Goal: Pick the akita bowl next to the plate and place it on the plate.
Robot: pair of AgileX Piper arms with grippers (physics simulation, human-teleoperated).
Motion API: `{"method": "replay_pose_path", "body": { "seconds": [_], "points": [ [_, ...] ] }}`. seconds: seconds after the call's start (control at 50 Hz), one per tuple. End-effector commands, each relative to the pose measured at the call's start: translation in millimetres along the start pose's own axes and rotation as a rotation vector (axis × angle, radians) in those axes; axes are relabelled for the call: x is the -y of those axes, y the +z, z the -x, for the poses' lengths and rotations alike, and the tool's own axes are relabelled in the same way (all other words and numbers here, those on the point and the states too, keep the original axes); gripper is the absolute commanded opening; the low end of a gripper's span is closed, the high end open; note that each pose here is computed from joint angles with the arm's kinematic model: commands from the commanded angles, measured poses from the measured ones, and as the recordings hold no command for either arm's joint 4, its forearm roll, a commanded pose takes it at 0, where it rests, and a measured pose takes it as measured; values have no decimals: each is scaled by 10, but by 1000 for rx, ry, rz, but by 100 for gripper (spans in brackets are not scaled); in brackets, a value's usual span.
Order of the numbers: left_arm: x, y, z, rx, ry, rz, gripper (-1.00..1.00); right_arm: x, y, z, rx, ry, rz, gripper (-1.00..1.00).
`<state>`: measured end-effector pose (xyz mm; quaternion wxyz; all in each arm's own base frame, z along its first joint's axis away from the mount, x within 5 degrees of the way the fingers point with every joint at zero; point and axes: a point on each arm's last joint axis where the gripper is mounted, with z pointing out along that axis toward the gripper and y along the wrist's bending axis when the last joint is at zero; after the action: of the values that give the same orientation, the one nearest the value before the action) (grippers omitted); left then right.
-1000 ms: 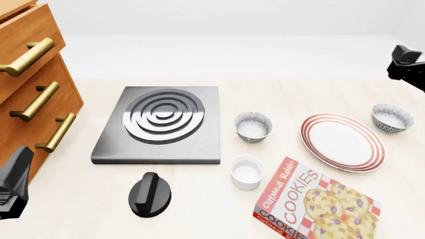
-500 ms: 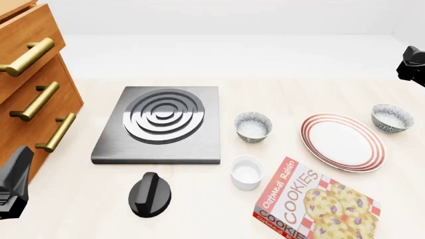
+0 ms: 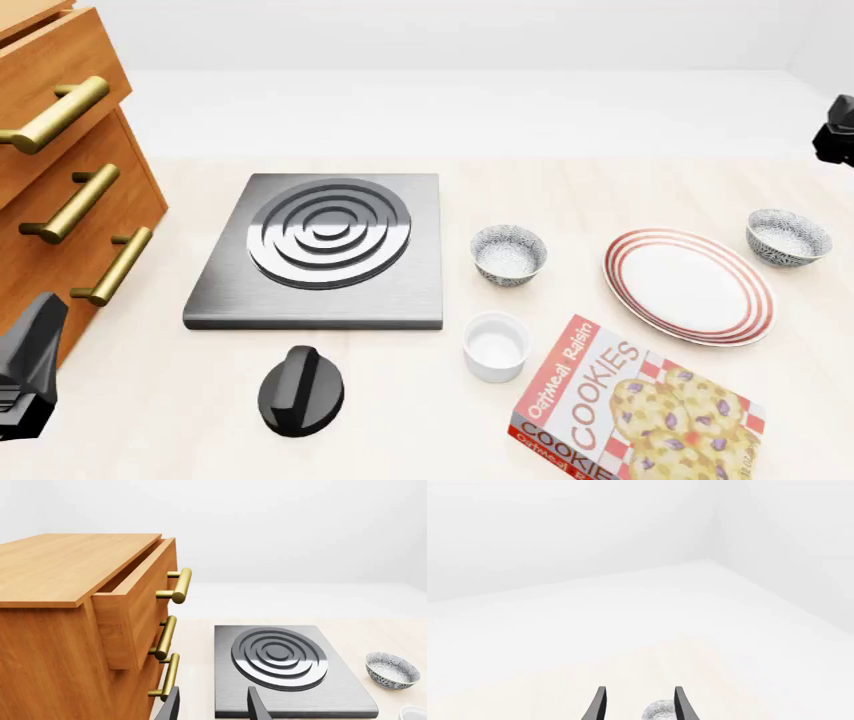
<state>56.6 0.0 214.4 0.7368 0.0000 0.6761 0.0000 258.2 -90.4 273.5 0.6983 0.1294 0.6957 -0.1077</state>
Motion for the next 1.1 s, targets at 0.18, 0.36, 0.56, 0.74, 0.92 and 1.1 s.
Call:
{"method": "replay_pose_path", "body": {
  "seconds": [0.18, 0.36, 0.56, 0.74, 0.92, 1.1],
  "points": [
    [0, 0, 0, 0, 0, 0, 100, 61, 16, -10, -2, -1, -22, 100],
    [0, 0, 0, 0, 0, 0, 100, 87, 27, -17, -4, 1, -31, 100],
    [0, 0, 0, 0, 0, 0, 100, 111, 28, -24, -6, 3, -40, 100],
    [0, 0, 0, 0, 0, 0, 100, 160, 39, -16, -6, 7, -58, 100],
    [0, 0, 0, 0, 0, 0, 100, 227, 53, -31, -11, 13, -81, 100],
    [0, 0, 0, 0, 0, 0, 100, 275, 57, -44, -14, 15, -98, 100]
  ]
}}
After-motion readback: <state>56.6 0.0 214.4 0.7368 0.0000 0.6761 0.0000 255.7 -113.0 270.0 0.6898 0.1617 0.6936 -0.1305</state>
